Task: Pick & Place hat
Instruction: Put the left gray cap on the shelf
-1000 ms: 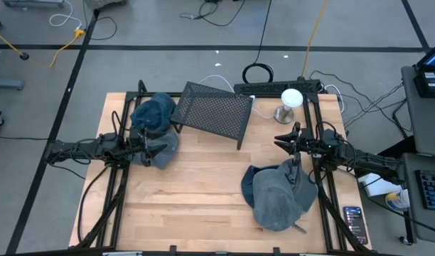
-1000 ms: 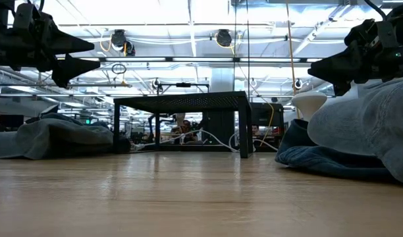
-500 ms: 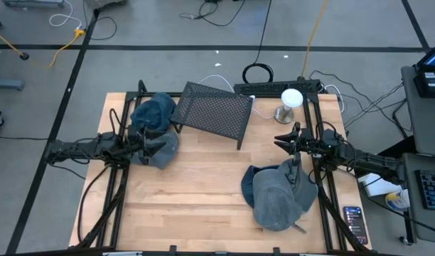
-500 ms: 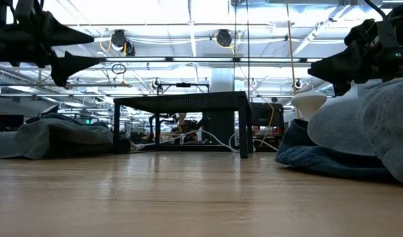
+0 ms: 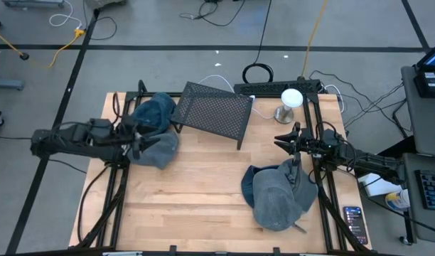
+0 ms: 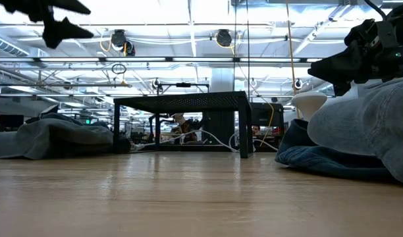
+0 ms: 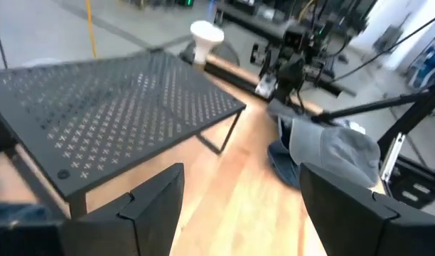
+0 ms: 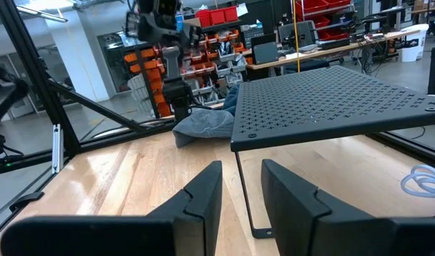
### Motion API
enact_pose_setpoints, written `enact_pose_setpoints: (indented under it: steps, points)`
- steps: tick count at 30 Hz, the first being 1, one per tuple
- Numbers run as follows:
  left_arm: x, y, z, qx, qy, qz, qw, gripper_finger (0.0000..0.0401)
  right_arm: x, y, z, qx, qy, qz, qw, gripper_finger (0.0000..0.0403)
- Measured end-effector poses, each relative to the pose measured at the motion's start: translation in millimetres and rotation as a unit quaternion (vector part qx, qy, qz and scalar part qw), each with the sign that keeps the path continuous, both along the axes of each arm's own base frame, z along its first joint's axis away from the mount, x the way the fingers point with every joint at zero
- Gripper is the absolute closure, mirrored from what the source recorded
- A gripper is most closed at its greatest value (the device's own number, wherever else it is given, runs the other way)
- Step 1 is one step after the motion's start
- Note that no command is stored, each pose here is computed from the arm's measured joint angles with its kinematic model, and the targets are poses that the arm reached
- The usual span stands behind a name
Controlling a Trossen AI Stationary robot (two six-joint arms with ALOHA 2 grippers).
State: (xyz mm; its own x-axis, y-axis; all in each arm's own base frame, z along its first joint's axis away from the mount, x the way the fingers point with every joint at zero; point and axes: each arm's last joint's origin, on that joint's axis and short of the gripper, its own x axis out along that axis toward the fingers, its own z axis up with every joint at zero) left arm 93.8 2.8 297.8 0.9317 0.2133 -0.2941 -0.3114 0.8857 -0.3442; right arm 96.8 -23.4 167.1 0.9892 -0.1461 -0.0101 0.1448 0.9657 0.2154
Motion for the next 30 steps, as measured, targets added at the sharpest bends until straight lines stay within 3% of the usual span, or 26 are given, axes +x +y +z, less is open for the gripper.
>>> enact_pose_setpoints:
  steps: [8,17,23,30]
  points:
    - [26.0,-5.5,56.4,-0.061,0.108,0.013,0.992,0.0118,0.0,0.0,0.0,0.0,0.0,0.0,1.0,0.0307]
    - [73.3,-13.5,94.8,-0.102,0.254,0.029,0.961,0.0119,0.0,0.0,0.0,0.0,0.0,0.0,1.0,0.0307]
    - [105.1,-18.8,100.2,-0.128,0.353,0.026,0.926,0.0119,0.0,0.0,0.0,0.0,0.0,0.0,1.0,0.0307]
    - [121.2,-23.4,91.1,-0.179,0.444,0.04,0.877,0.0119,0.0,0.0,0.0,0.0,0.0,0.0,1.0,0.0307]
